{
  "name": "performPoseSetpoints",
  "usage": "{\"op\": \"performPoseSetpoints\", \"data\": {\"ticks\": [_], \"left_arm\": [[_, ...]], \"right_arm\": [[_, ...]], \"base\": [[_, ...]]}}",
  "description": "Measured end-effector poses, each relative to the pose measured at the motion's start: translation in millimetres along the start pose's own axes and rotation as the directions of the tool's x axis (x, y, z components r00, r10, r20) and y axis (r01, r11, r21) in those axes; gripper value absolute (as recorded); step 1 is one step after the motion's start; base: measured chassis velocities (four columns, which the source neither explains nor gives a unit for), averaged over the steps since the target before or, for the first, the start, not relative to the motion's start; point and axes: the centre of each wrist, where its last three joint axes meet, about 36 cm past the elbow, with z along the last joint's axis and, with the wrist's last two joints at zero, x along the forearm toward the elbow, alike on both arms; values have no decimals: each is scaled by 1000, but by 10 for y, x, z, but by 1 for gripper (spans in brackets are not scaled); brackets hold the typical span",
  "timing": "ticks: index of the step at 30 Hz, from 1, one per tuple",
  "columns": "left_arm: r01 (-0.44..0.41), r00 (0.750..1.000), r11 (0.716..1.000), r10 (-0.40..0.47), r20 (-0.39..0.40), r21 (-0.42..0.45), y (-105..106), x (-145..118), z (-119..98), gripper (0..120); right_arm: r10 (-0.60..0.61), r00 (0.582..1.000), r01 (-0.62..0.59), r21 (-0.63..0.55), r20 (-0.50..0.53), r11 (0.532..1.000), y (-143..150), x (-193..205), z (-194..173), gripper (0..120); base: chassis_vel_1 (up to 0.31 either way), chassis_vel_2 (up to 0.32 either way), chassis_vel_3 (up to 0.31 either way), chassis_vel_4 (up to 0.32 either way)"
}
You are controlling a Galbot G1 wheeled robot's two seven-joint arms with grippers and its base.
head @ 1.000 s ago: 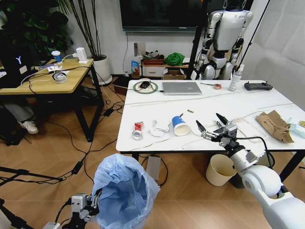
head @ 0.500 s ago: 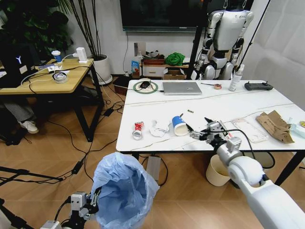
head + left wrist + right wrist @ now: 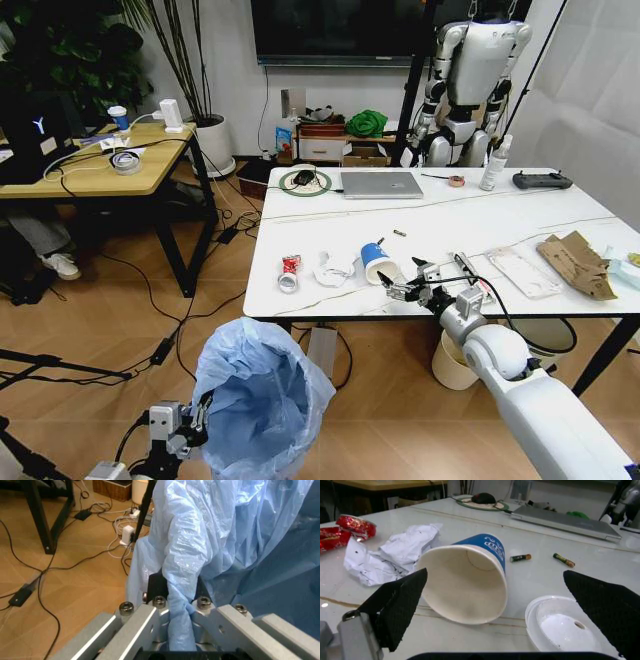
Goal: Pick up the trash bin and place the trash from the table into it.
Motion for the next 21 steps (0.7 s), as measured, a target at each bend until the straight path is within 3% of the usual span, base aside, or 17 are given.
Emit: {"op": "performPoseSetpoints", "data": {"ticks": [14,17,21], "left_arm": [[6,1000,1000,-6,2,8,-13,7,4,0],[6,1000,1000,-6,3,8,-14,5,4,0],[6,1000,1000,-6,4,9,-17,2,6,0]], "right_arm": [[27,1000,-27,-20,-12,999,-73,-245,95,100],[29,999,-30,-17,-12,999,-82,-267,97,95],[34,999,-35,-18,-16,999,-97,-284,112,79]], "base": [[0,0,0,0],[0,0,0,0],[0,0,0,0]]}}
